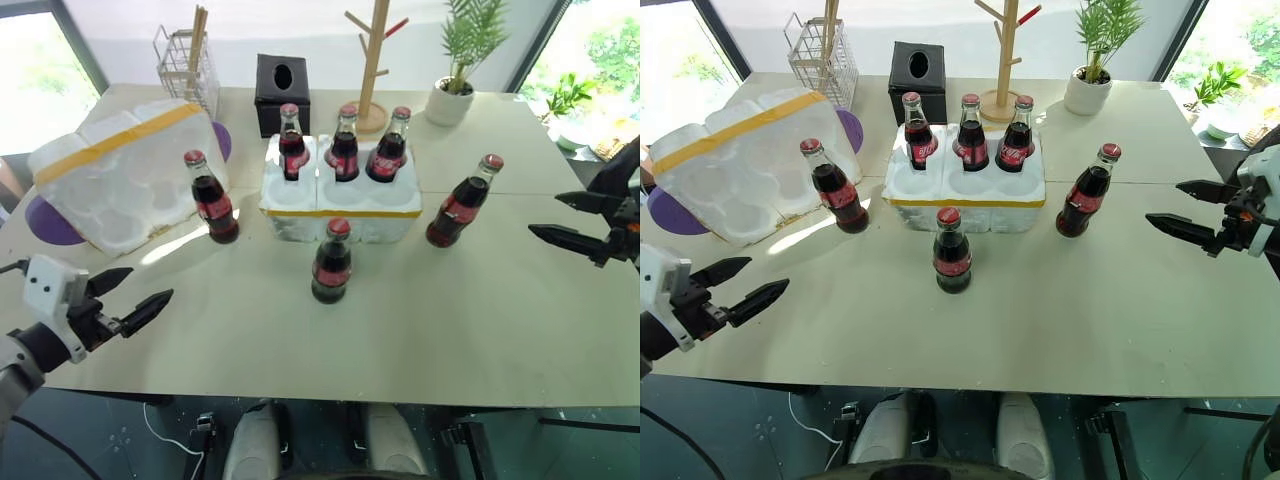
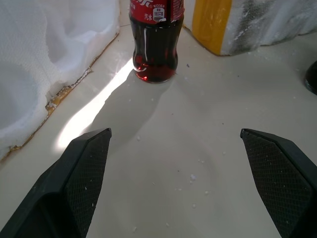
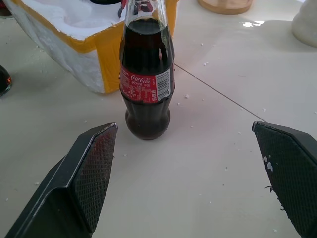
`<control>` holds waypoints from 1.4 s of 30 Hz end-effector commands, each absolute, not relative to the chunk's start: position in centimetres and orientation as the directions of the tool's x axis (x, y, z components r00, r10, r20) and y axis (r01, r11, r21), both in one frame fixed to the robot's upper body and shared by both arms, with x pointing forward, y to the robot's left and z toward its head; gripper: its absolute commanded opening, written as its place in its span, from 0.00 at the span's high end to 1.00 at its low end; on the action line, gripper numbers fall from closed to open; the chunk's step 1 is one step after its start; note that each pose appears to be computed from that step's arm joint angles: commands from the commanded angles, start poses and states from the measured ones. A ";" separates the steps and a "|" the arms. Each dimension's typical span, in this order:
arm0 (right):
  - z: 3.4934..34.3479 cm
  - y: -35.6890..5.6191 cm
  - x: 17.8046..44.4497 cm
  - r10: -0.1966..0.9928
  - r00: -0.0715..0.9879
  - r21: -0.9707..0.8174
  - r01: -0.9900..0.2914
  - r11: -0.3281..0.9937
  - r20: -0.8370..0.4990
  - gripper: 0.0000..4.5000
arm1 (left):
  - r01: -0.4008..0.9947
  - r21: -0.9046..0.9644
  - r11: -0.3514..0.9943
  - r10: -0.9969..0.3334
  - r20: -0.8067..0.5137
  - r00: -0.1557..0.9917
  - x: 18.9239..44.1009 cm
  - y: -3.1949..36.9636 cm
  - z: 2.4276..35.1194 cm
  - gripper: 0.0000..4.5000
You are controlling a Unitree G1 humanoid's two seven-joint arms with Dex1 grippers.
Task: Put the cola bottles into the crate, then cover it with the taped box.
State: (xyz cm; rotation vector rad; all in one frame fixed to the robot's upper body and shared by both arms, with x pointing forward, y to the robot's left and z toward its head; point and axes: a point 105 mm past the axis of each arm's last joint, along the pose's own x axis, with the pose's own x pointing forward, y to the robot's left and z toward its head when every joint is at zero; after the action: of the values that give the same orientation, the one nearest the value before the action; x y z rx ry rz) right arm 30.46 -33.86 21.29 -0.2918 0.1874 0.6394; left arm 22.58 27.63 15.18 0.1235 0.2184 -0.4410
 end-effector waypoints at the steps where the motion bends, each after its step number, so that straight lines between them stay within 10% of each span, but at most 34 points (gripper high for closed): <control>1: 22.5 -33.8 30.6 0.558 0.799 -0.246 -0.600 0.761 -0.224 0.00 | 0.445 0.111 0.889 -0.418 -0.201 0.886 22.7 27.2 16.0 0.03; 20: 26.2 -32.2 28.5 0.631 0.741 -0.228 -0.671 0.705 -0.231 0.00 | 0.287 0.079 0.955 -0.291 0.042 0.956 27.9 28.7 20.6 0.03; 31: 33.1 -23.2 22.4 0.874 0.457 -0.190 -0.884 0.427 -0.163 0.00 | 0.418 0.124 0.900 -0.425 0.032 0.905 32.1 25.0 20.5 0.03; 42: 33.6 -20.0 22.4 0.912 0.396 -0.219 -0.904 0.367 -0.106 0.00 | 0.502 0.170 0.848 -0.509 -0.003 0.861 35.9 23.3 19.6 0.03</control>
State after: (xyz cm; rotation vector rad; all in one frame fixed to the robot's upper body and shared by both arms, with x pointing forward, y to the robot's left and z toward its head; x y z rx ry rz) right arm 22.83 -20.43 32.62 -0.2363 0.0129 1.1503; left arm 35.70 23.53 18.51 0.1220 -0.0023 -0.5149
